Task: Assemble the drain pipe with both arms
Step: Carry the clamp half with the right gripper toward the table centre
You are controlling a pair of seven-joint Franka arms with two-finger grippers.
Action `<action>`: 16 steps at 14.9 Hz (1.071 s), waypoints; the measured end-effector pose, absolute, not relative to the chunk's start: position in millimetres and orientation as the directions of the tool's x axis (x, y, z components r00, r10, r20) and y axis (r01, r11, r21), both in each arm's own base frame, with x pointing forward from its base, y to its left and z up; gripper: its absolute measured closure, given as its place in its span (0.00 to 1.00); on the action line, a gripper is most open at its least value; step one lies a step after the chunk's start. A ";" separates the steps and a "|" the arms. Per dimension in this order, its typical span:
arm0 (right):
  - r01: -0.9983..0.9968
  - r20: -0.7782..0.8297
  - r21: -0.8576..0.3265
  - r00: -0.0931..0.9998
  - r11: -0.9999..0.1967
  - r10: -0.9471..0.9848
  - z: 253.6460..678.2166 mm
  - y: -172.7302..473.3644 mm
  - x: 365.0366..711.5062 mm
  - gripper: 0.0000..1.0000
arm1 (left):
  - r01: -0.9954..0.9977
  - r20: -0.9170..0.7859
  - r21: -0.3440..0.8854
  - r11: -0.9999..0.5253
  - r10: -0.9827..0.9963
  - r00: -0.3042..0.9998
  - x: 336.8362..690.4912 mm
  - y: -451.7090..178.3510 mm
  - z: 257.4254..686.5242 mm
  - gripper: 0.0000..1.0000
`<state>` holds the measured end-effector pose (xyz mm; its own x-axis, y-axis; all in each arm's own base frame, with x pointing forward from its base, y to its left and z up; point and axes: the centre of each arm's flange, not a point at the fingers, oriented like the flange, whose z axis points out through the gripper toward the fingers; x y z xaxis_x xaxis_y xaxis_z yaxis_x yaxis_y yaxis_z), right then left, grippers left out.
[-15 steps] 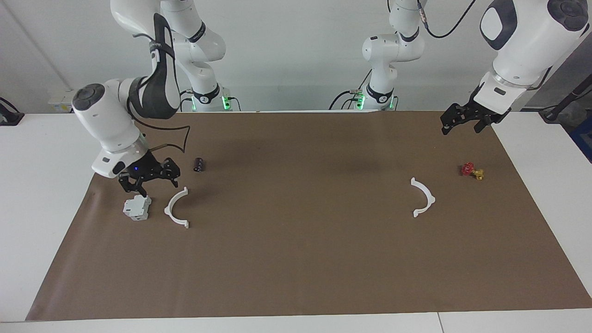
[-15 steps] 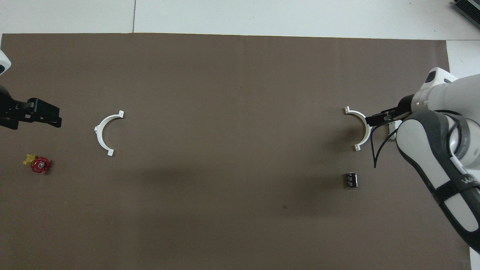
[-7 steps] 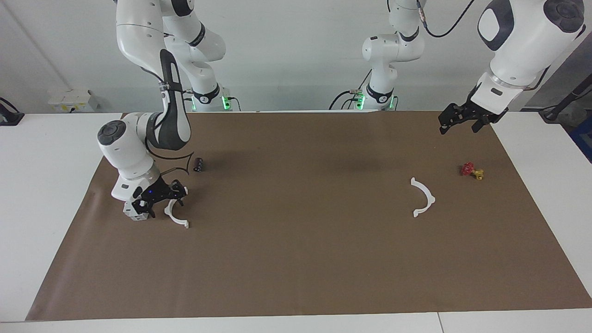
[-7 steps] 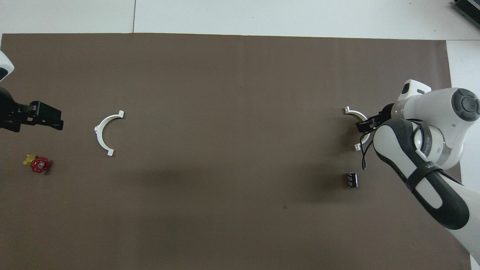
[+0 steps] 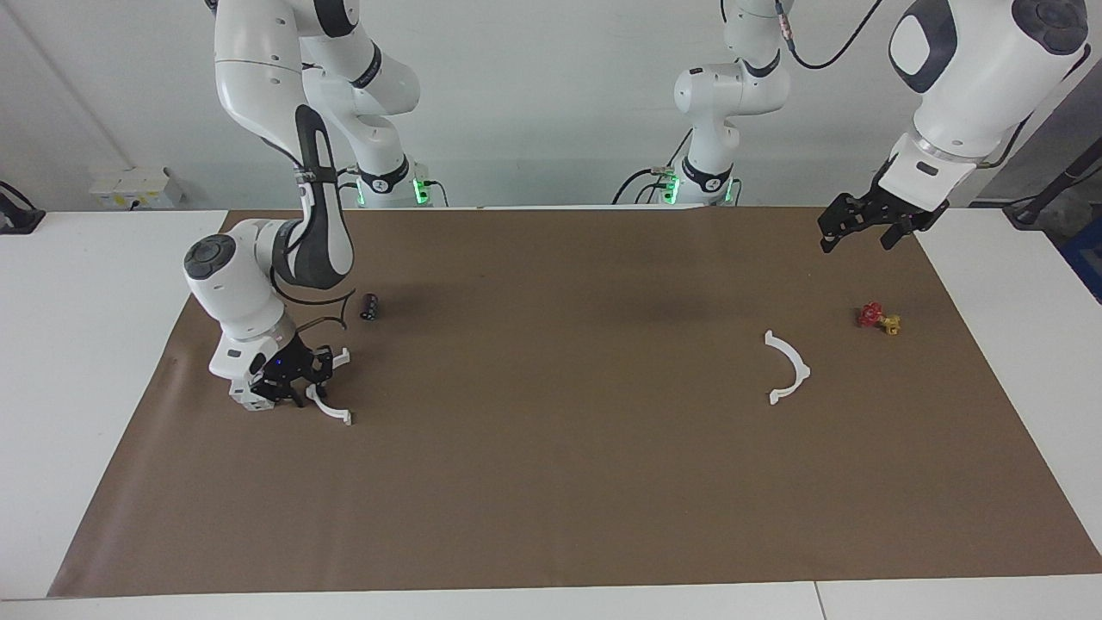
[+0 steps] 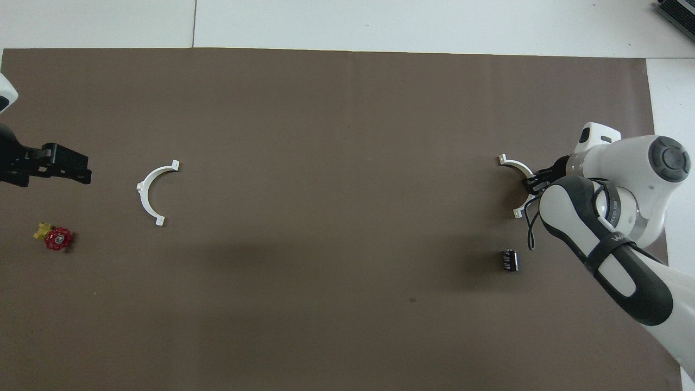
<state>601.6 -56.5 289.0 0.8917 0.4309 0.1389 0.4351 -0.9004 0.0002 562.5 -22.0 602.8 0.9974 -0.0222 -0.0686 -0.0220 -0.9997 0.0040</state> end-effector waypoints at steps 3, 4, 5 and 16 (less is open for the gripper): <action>0.319 0.153 -0.018 0.937 -0.948 0.313 302.7 -50.2 611.1 0.79 | -0.022 -0.068 0.004 -1.000 -0.022 0.997 562.2 -21.9 602.6 0.00; 0.265 0.146 -0.034 0.955 -0.964 0.257 312.0 -45.8 615.8 0.79 | -0.022 -0.069 0.004 -1.000 -0.022 0.997 562.2 -21.9 602.5 0.00; 0.211 0.132 -0.053 0.970 -0.976 0.203 324.2 -40.4 620.8 0.79 | -0.022 -0.068 0.004 -1.000 -0.022 0.997 562.2 -21.8 602.4 0.00; 0.084 0.041 -0.094 0.996 -0.992 0.080 379.0 232.7 600.2 0.79 | -0.021 -0.067 0.004 -1.000 -0.022 0.997 562.4 -21.7 602.3 0.00</action>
<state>600.2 232.7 379.0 0.9959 0.0802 0.0406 0.0838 -0.9921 -0.0939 562.4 -21.7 602.3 0.9975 -0.0217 -0.0675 -0.0214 -0.9998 0.0040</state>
